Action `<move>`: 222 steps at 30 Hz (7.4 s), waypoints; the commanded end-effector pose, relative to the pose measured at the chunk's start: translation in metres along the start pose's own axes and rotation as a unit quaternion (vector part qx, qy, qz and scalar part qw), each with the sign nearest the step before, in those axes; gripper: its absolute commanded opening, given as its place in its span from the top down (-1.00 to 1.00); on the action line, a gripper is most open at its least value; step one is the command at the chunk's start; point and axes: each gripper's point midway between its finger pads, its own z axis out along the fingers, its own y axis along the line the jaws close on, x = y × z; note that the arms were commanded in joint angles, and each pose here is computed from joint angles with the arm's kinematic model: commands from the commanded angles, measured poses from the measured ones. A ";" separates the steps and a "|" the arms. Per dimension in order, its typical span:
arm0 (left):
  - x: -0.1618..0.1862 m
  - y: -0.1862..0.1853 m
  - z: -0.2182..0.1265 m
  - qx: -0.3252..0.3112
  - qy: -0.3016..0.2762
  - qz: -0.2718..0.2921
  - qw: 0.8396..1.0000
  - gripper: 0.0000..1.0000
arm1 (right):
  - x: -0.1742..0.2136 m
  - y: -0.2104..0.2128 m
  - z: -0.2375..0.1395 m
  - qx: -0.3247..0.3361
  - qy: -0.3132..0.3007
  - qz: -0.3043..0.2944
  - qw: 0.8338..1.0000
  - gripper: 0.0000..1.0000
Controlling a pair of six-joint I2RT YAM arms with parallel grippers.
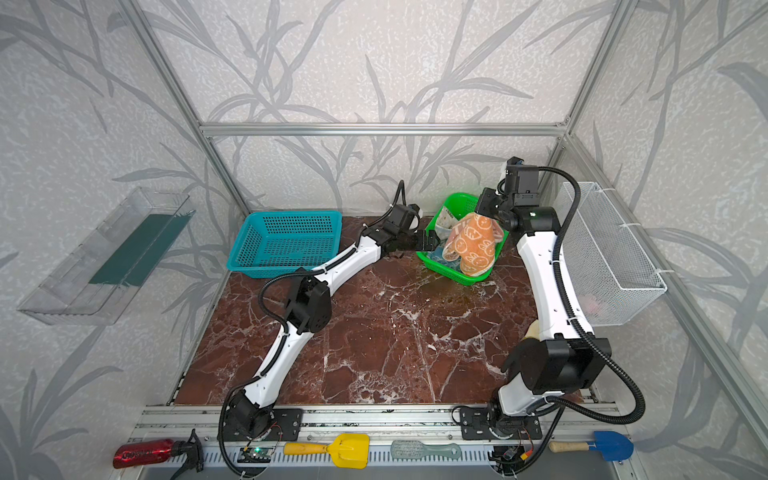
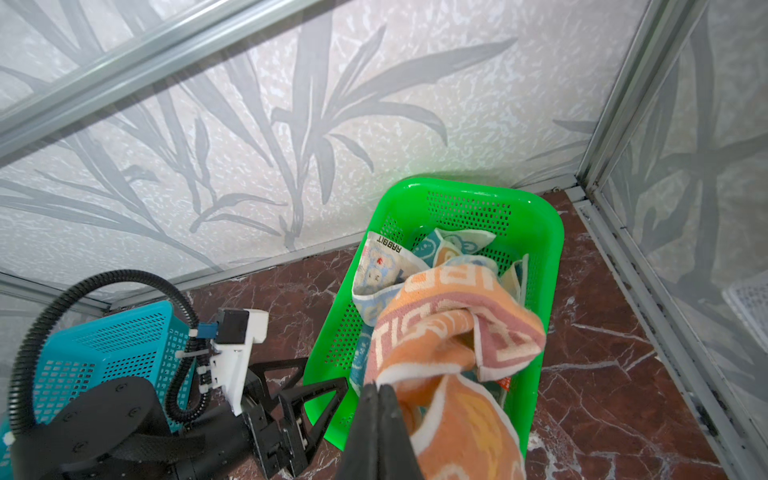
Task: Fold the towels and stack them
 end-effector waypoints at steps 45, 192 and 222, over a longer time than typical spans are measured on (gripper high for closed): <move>-0.028 -0.009 -0.217 0.006 -0.133 -0.057 0.989 -0.98 | -0.011 0.146 -0.077 -0.155 -0.018 -0.110 0.982 0.98; 0.185 0.111 -0.243 -0.104 0.127 -0.246 0.955 -0.98 | 0.354 0.128 -0.007 -0.157 0.335 -0.155 0.916 -0.73; 0.278 0.147 -0.183 -0.197 0.252 -0.178 0.931 0.19 | 0.384 0.037 -0.003 -0.109 0.351 -0.046 0.929 -0.98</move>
